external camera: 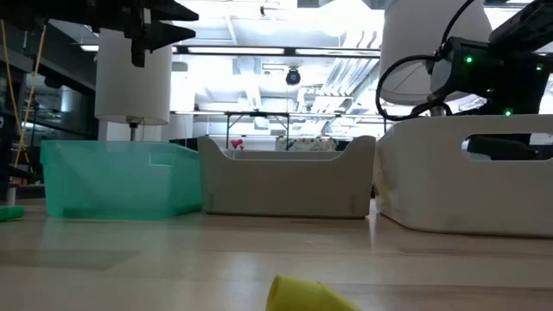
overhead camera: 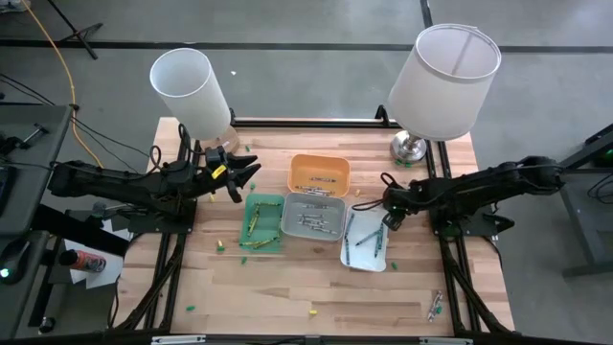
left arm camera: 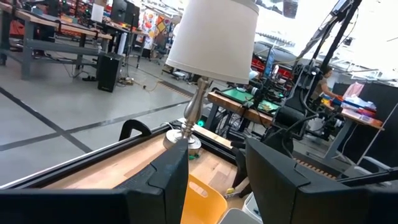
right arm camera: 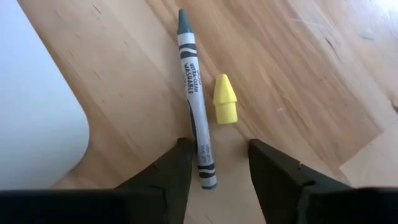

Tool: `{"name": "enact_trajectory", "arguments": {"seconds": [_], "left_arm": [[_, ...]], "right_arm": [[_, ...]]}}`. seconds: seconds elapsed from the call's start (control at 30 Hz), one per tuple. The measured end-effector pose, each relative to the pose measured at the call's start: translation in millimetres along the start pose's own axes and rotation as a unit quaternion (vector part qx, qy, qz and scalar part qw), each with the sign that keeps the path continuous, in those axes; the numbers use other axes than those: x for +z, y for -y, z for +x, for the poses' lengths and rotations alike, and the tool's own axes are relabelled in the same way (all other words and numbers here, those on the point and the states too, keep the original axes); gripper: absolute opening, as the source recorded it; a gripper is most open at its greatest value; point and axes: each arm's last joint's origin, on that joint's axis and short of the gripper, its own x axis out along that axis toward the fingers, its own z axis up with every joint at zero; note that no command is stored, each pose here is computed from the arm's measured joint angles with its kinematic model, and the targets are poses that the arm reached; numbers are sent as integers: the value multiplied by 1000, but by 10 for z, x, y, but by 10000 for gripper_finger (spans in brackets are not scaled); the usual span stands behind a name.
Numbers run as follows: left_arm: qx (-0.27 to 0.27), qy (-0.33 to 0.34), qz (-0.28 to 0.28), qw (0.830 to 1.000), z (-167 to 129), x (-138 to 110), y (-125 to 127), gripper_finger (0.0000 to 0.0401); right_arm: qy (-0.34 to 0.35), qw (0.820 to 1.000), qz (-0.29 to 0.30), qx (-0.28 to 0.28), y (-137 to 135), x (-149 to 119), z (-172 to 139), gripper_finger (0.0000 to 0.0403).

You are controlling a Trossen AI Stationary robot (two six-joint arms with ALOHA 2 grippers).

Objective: Sort crayons
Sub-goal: Put the gray crayon into the yellow bin

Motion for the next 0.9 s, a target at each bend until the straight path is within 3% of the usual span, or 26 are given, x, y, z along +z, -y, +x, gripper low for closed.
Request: {"name": "enact_trajectory", "arguments": {"seconds": [0.1,0.3,0.47,0.67,0.8,0.9], "left_arm": [[0,0,3,1000,0,0,0,145],[6,4,16,1000,-7,11,-5,145],[24,31,29,999,-51,81,-19,145],[39,78,49,995,-126,213,-31,145],[39,90,39,994,-158,250,-37,145],[24,84,35,996,-147,238,-26,145]], "right_arm": [[-4,1000,-1,-5,11,-14,1,122],[-4,1000,11,-8,29,-29,-17,13],[-7,999,34,-4,55,-6,-197,7],[54,997,53,-12,99,131,-644,3],[125,988,85,5,122,246,-985,2],[206,971,109,60,72,396,-1195,2]]}}
